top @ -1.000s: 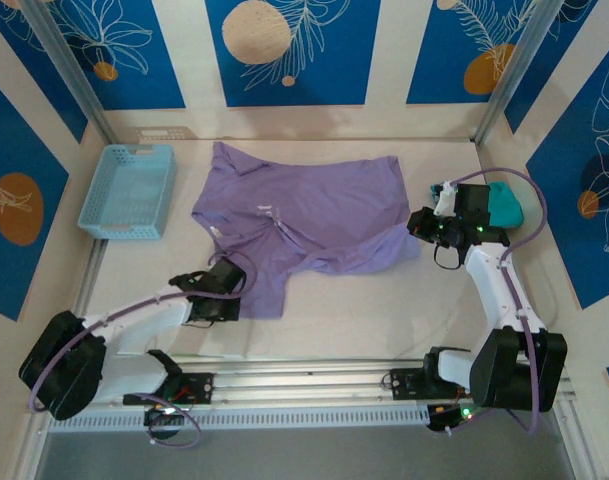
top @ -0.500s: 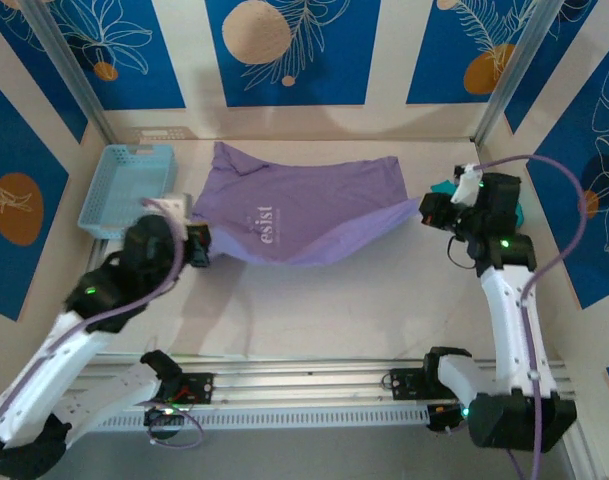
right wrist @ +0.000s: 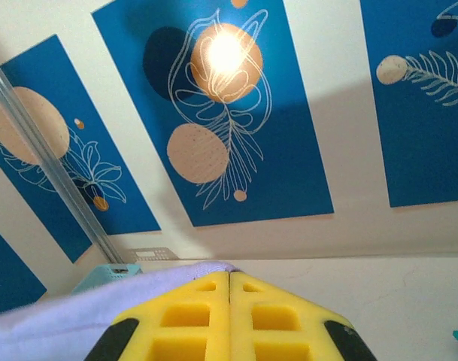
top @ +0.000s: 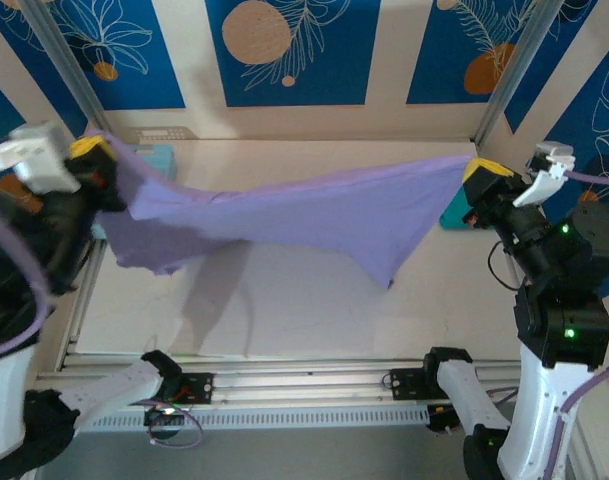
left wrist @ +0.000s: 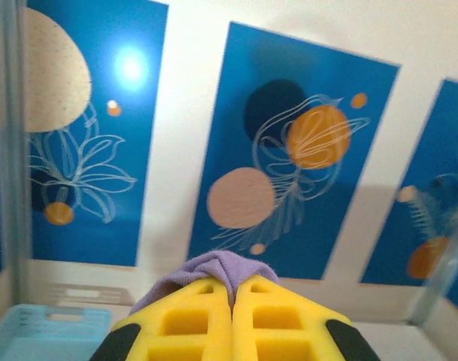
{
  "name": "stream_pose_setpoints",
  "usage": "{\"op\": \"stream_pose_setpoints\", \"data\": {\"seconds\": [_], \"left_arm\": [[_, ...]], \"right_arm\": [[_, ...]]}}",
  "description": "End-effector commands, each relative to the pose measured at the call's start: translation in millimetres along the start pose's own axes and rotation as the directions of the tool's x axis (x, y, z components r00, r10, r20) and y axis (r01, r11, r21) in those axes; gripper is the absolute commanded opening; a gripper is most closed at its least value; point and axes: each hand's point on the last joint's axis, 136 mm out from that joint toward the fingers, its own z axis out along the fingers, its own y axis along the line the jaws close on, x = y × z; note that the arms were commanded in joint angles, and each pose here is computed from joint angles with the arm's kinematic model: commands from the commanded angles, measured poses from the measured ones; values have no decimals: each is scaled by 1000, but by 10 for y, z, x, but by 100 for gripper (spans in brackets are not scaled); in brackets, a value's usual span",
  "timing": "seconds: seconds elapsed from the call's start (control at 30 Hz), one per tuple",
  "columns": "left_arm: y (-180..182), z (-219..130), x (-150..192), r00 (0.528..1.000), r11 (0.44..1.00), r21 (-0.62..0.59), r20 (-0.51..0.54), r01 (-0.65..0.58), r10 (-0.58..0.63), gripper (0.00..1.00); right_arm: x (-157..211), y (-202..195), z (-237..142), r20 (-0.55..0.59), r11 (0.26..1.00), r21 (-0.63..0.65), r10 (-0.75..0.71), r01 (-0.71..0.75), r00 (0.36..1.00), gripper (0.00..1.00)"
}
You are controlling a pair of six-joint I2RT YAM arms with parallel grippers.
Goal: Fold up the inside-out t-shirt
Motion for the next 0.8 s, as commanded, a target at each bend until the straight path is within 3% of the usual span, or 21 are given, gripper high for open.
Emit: {"op": "stream_pose_setpoints", "data": {"seconds": [0.0,0.2,0.37,0.53,0.77], "left_arm": [[-43,703,471,985,991,-84,-146,-102,89,0],[92,1858,1153,945,991,-113,-326,-67,26,0],[20,2197,1131,942,997,-70,-335,-31,6,0],[-36,1803,598,975,1000,-22,-223,4,-9,0],[-119,597,-238,996,988,129,0,83,-84,0]], "right_arm": [[212,-345,563,-84,997,44,64,-61,994,0],[520,-848,1491,-163,996,62,79,-70,983,0],[497,-976,1864,-201,997,54,61,-51,978,0],[175,-781,1648,-170,999,38,-2,8,986,0],[-310,-290,713,-23,994,42,-97,98,995,0]]}}
